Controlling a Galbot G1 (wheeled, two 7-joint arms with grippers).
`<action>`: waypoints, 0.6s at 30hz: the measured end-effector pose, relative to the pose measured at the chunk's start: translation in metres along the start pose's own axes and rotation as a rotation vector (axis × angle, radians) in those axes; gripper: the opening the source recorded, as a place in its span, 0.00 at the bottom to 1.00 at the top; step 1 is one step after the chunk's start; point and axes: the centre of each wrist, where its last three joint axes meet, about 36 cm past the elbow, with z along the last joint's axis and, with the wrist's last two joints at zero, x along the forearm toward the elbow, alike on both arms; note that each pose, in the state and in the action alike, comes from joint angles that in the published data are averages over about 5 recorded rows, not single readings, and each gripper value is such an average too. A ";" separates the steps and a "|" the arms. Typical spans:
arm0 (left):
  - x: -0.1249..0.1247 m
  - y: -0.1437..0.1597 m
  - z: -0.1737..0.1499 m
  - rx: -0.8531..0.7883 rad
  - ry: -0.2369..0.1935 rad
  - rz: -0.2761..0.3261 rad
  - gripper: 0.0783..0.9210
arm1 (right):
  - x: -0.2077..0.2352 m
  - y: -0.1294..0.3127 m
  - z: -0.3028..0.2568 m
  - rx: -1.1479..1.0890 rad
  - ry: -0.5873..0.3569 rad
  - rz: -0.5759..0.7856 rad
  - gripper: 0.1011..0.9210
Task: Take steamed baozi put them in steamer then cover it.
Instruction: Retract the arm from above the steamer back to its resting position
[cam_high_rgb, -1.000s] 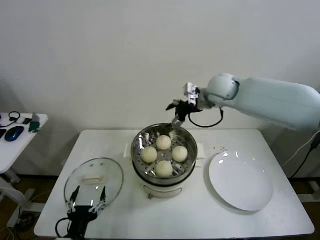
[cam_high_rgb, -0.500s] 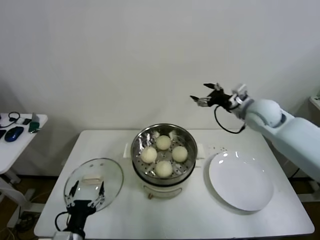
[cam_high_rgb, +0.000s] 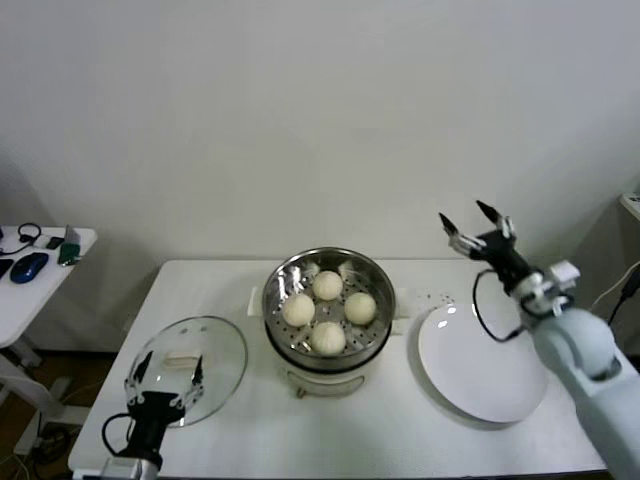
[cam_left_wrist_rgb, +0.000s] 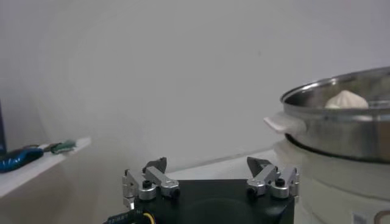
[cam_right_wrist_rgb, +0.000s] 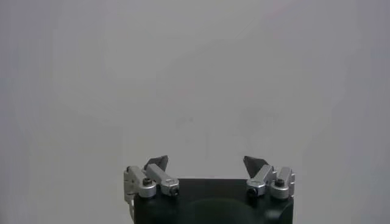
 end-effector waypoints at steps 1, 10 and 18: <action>0.000 0.002 0.002 -0.014 -0.002 -0.001 0.88 | 0.015 0.002 0.012 -0.011 0.003 0.021 0.88; 0.000 0.024 0.008 -0.213 -0.047 -0.028 0.88 | 0.133 0.030 0.087 -0.073 0.037 0.182 0.88; -0.005 0.044 0.012 -0.592 -0.070 -0.137 0.88 | 0.187 0.055 0.118 -0.088 0.058 0.272 0.88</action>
